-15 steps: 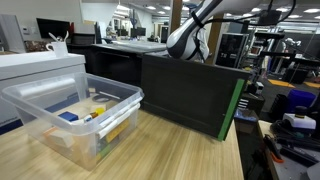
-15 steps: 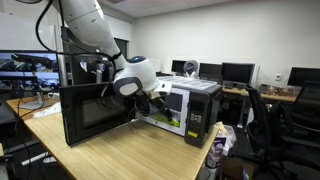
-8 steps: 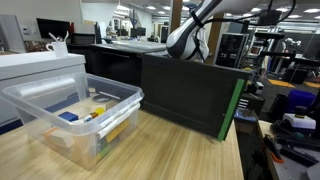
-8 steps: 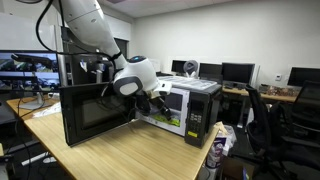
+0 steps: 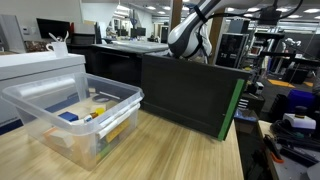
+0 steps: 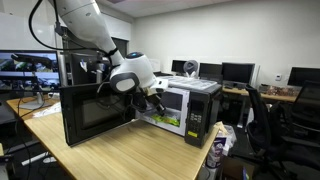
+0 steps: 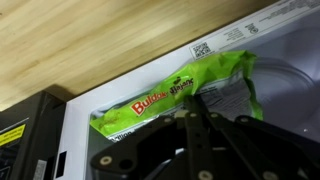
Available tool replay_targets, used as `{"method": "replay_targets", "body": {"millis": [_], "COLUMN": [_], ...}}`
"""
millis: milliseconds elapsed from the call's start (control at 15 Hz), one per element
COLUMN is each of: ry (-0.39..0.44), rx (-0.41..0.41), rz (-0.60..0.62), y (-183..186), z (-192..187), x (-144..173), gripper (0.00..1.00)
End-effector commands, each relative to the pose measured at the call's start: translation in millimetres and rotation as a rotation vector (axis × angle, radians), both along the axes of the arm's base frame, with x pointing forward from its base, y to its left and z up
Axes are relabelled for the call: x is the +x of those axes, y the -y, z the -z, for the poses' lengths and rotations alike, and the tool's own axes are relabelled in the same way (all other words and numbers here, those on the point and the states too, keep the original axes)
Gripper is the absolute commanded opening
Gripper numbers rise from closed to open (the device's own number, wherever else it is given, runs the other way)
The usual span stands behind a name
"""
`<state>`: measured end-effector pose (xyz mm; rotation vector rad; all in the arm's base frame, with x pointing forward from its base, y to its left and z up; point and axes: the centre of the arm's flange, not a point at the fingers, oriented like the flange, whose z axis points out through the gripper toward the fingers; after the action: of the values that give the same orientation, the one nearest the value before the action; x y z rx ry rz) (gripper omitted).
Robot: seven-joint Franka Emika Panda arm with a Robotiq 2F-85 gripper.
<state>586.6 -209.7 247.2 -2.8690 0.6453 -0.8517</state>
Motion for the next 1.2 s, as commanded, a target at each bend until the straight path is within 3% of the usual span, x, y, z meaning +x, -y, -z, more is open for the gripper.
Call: {"method": "replay_targets", "body": {"millis": [0,467,1133], "ry": [-0.121,-0.24,-0.266], "rx": [-0.02,-0.022,-0.072], "rz": [-0.073,-0.113,-0.101], "y": [-6.7,-6.7,4.6], "z": [-20.7,-38.9,-63.0], "x": [-41.3,-76.2,-101.4], "gripper": [0.0,0.0,0.0]}}
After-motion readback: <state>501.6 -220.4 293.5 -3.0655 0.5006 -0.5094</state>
